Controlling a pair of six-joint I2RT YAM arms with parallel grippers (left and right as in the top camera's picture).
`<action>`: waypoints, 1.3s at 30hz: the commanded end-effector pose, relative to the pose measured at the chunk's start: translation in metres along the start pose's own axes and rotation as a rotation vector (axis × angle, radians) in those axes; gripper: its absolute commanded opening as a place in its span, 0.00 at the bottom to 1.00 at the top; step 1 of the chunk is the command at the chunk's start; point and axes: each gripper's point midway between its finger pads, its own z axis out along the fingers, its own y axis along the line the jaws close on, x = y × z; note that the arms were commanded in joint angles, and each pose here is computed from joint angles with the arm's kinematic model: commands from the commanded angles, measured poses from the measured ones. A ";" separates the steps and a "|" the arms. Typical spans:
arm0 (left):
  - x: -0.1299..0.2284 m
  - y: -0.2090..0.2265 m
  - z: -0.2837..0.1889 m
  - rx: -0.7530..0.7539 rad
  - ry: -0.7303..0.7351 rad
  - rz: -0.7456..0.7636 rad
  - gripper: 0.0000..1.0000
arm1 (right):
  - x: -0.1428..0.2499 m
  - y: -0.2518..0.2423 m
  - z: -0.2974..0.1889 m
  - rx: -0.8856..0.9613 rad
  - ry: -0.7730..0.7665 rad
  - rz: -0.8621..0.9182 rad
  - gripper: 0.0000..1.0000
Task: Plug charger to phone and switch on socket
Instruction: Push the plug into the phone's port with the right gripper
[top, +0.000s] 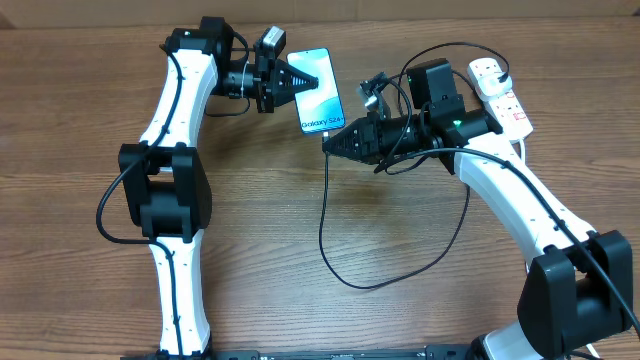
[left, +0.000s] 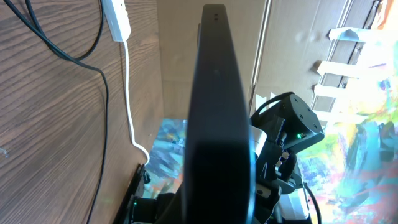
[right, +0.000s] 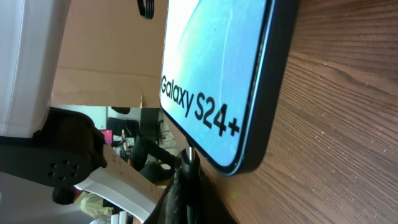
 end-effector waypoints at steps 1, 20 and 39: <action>0.006 -0.030 0.004 0.063 0.012 0.053 0.04 | -0.004 0.007 0.001 -0.009 -0.004 -0.020 0.04; 0.008 -0.031 0.011 0.063 0.027 0.054 0.04 | -0.005 0.006 0.000 -0.009 -0.008 -0.021 0.04; 0.008 -0.030 0.010 0.063 0.026 0.052 0.04 | -0.012 0.000 -0.010 0.000 -0.034 -0.009 0.04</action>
